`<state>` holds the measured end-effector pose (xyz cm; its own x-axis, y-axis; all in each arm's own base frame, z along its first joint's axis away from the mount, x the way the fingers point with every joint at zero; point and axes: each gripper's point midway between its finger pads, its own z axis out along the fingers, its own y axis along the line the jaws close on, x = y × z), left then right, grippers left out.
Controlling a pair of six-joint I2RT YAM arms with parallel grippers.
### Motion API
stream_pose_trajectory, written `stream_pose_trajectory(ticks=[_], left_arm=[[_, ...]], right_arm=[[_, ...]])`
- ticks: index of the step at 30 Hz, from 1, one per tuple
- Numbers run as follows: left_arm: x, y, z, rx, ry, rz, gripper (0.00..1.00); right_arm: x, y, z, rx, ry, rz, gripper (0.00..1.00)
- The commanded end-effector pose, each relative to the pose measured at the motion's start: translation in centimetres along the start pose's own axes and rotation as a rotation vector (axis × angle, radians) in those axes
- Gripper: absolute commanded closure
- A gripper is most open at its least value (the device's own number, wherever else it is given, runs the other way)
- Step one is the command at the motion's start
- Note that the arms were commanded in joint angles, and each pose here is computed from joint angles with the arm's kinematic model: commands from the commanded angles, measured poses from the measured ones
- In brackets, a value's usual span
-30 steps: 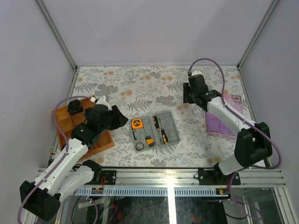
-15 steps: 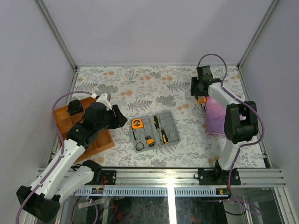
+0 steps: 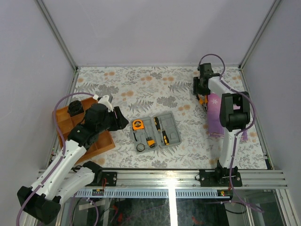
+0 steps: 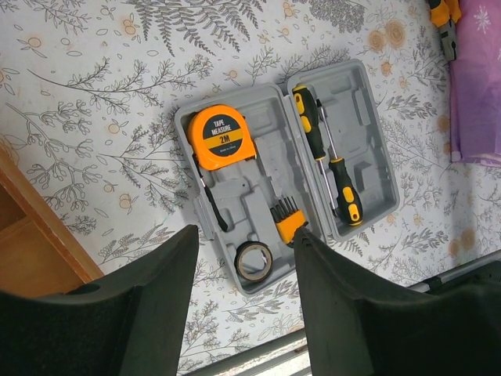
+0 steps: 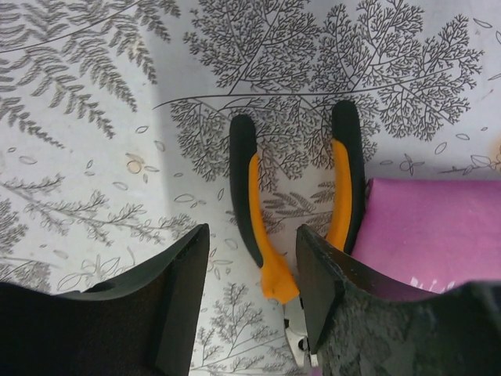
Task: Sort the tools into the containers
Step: Pick up the pliers at the center of the board.
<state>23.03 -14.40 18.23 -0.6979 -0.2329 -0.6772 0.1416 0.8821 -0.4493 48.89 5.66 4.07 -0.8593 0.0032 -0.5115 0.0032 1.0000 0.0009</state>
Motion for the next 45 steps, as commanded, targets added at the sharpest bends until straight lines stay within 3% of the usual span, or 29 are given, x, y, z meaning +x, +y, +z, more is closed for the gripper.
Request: stream_pose_trajectory(ticks=[1, 8, 16, 20, 28, 40, 45], left_arm=[[-0.4, 0.0, 0.1, 0.011, -0.023, 0.015, 0.48], [-0.4, 0.0, 0.1, 0.007, -0.024, 0.015, 0.46], [-0.5, 0.2, 0.1, 0.000, -0.029, 0.014, 0.43], [-0.5, 0.2, 0.2, -0.006, -0.026, 0.011, 0.41], [-0.6, 0.3, 0.1, -0.011, -0.031, 0.008, 0.40], [-0.5, 0.2, 0.1, -0.002, -0.030, 0.011, 0.38], [-0.5, 0.1, 0.0, 0.002, -0.029, 0.011, 0.39]], right_arm=[[-1.2, -0.5, 0.3, 0.007, 0.004, -0.023, 0.46], [-0.3, -0.8, 1.8, 0.006, 0.055, -0.026, 0.48], [0.7, -0.3, 2.7, -0.029, 0.123, -0.033, 0.59], [1.0, 0.1, 2.5, -0.052, 0.134, -0.027, 0.69], [0.0, 1.1, 0.0, -0.113, 0.087, -0.008, 0.98], [-0.5, 2.7, -6.2, -0.202, -0.069, 0.111, 1.00], [-0.2, 5.1, -8.8, -0.315, -0.120, 0.186, 1.00]])
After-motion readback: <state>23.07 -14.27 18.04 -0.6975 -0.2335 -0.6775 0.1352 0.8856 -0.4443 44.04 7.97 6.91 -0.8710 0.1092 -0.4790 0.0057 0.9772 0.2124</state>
